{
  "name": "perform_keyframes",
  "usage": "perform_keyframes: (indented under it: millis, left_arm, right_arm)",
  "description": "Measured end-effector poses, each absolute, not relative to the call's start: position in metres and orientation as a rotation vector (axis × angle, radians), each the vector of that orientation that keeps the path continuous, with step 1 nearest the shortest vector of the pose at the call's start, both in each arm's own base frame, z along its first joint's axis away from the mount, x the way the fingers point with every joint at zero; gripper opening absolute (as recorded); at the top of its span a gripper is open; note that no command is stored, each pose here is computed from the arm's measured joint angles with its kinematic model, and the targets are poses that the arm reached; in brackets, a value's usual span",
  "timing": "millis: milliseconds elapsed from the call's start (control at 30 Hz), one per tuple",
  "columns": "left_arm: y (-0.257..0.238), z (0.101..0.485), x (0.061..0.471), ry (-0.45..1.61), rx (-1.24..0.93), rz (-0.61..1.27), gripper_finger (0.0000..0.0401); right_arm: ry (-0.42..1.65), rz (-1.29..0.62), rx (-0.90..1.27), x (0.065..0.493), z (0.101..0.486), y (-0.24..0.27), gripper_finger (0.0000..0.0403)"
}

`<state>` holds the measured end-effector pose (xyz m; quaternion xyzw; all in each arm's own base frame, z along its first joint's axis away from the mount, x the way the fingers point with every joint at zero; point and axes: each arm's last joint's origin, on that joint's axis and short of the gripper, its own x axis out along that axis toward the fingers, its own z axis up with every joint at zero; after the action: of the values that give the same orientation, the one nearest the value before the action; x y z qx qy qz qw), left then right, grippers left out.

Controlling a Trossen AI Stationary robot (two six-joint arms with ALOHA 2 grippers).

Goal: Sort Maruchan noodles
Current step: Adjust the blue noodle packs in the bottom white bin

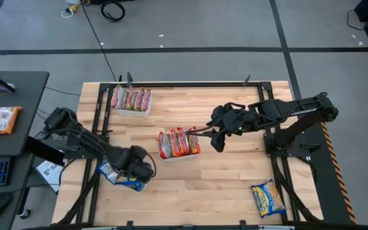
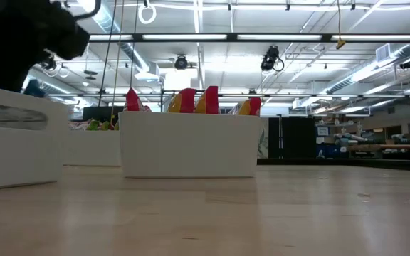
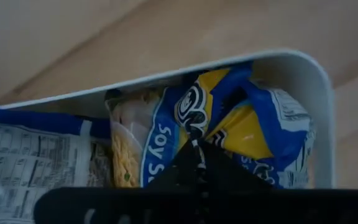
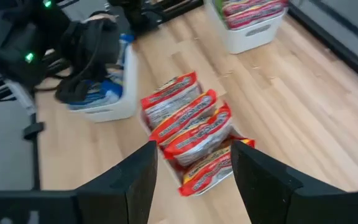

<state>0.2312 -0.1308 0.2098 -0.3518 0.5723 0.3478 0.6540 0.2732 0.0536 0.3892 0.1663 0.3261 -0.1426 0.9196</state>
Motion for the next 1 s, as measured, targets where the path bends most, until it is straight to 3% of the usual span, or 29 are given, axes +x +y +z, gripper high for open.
perform_keyframes:
  millis: [200,367,533,667,833,1000]
  left_arm:
    - [-0.131,0.223,0.218,1.127,-0.788,0.717,0.0005]
    - [-0.121,0.205,0.198,0.992,-0.917,0.637,0.0003]
    - [-0.114,0.187,0.187,0.72,-1.047,0.576,0.0003]
    - [-0.114,0.181,0.189,0.586,-1.084,0.569,0.0007]
    - [-0.111,0.182,0.193,0.432,-1.048,0.63,0.0012]
    - [-0.105,0.18,0.193,0.453,-0.978,0.65,0.0014]
  right_arm:
    - [0.68,-0.202,0.335,0.265,0.395,0.059,0.0208]
    - [0.698,-0.1,0.341,0.265,0.396,0.063,0.0208]
    - [0.704,0.006,0.35,0.266,0.398,0.067,0.0208]
    - [0.67,-0.081,0.363,0.265,0.4,0.064,0.0211]
    - [0.571,-0.343,0.382,0.265,0.401,0.055,0.022]
    - [0.49,-0.505,0.46,0.267,0.389,0.057,0.0222]
